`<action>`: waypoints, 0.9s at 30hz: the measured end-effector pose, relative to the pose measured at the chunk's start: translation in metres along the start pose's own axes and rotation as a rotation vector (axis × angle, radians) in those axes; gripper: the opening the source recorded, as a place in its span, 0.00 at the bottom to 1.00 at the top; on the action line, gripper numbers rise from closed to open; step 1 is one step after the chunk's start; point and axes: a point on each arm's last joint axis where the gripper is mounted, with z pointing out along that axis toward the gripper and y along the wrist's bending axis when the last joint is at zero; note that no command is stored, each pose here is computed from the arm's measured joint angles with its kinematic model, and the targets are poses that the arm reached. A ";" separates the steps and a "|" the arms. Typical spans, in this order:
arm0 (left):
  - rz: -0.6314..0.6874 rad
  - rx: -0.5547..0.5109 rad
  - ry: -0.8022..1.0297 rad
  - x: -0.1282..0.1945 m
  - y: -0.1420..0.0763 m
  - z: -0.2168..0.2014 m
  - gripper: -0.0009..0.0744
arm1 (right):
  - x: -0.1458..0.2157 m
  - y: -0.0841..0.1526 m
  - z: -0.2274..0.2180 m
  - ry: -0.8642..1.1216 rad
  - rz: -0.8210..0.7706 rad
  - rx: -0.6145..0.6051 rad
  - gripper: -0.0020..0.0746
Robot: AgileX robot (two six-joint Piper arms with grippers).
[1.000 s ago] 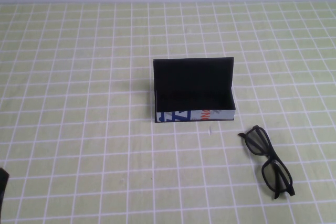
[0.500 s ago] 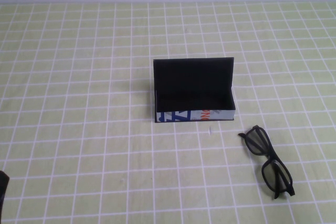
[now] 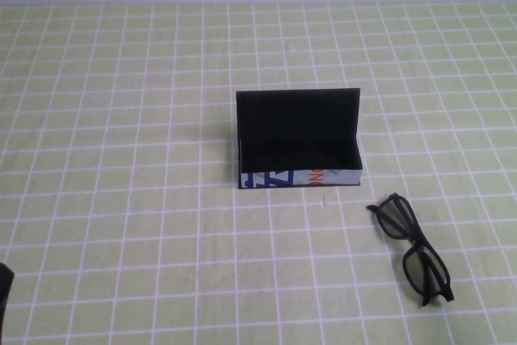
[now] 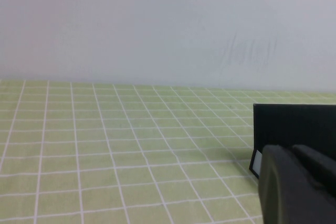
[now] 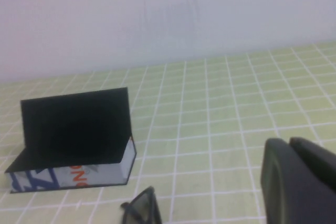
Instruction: Take glasses out of glasses case
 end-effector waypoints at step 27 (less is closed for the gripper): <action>-0.001 -0.001 0.002 0.000 0.000 0.000 0.01 | 0.033 -0.010 -0.010 0.187 -0.036 0.105 0.01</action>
